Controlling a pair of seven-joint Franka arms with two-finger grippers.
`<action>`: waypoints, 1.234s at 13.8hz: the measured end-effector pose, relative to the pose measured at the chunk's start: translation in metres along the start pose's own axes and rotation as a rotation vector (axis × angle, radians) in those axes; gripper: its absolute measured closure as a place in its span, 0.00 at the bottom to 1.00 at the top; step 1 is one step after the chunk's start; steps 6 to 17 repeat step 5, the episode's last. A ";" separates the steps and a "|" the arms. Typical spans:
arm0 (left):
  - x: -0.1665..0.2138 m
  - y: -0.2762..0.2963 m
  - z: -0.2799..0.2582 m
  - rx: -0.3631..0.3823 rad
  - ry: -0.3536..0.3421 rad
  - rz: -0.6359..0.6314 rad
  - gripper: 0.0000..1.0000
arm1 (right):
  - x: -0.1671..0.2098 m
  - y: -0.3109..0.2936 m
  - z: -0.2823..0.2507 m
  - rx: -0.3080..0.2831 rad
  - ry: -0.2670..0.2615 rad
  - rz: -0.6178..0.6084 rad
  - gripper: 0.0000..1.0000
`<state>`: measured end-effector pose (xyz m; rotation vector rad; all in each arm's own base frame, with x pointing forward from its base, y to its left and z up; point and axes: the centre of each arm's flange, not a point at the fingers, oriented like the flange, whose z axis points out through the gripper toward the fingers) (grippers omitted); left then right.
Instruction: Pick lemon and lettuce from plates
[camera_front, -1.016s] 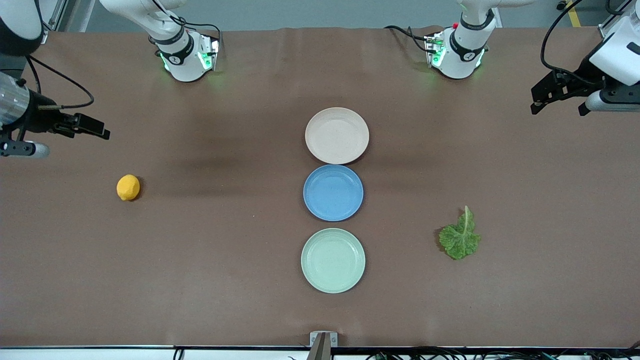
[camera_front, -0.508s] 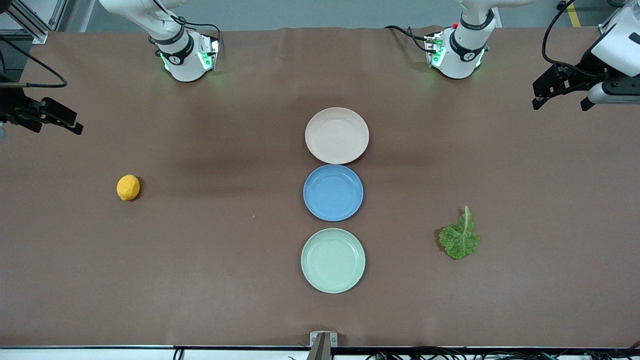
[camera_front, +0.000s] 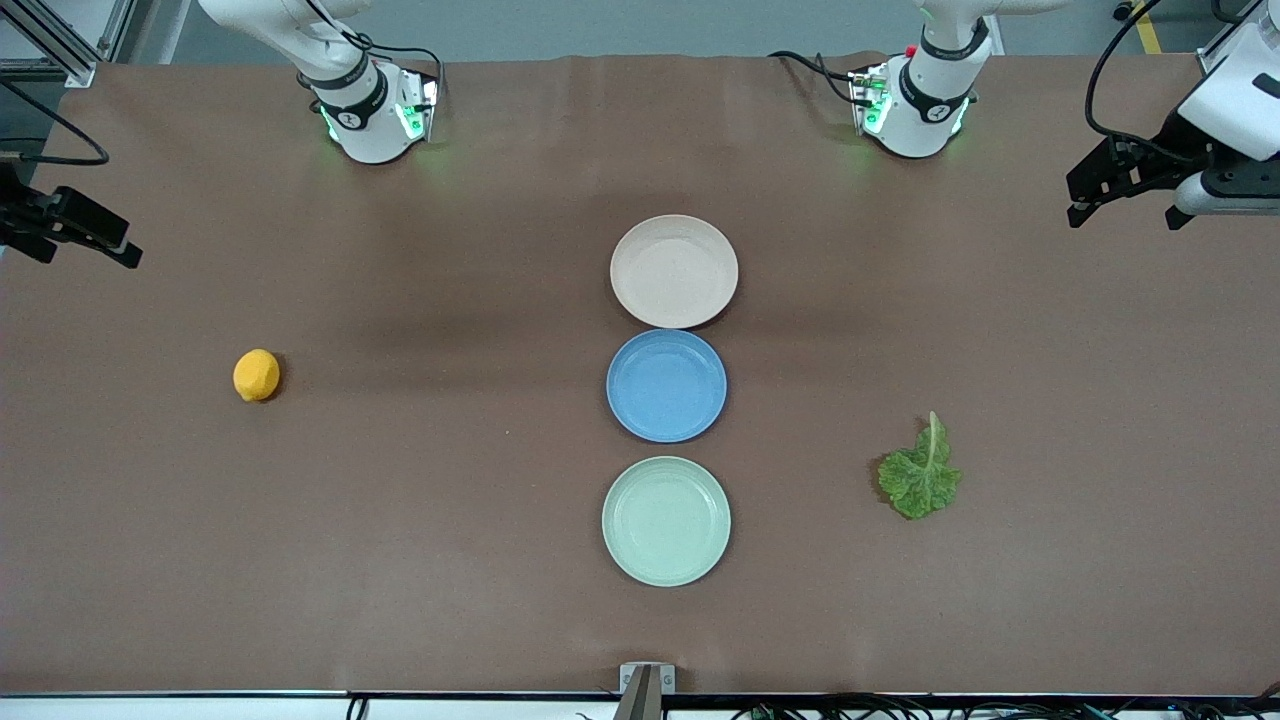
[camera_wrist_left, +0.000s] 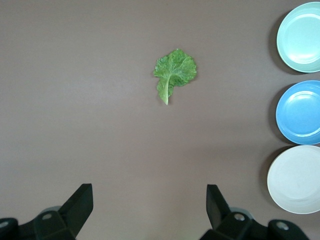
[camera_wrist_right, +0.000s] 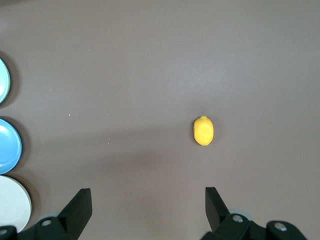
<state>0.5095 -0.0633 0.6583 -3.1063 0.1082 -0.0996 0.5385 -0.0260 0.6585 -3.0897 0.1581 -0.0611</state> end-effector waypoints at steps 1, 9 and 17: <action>0.002 0.000 0.000 -0.001 0.001 0.000 0.00 | 0.000 0.000 -0.007 0.000 0.014 0.000 0.00; 0.010 0.000 0.003 -0.003 0.000 0.001 0.00 | 0.000 0.001 -0.018 -0.017 0.040 -0.001 0.00; 0.010 0.000 0.003 -0.003 0.000 0.001 0.00 | 0.000 0.001 -0.018 -0.017 0.040 -0.001 0.00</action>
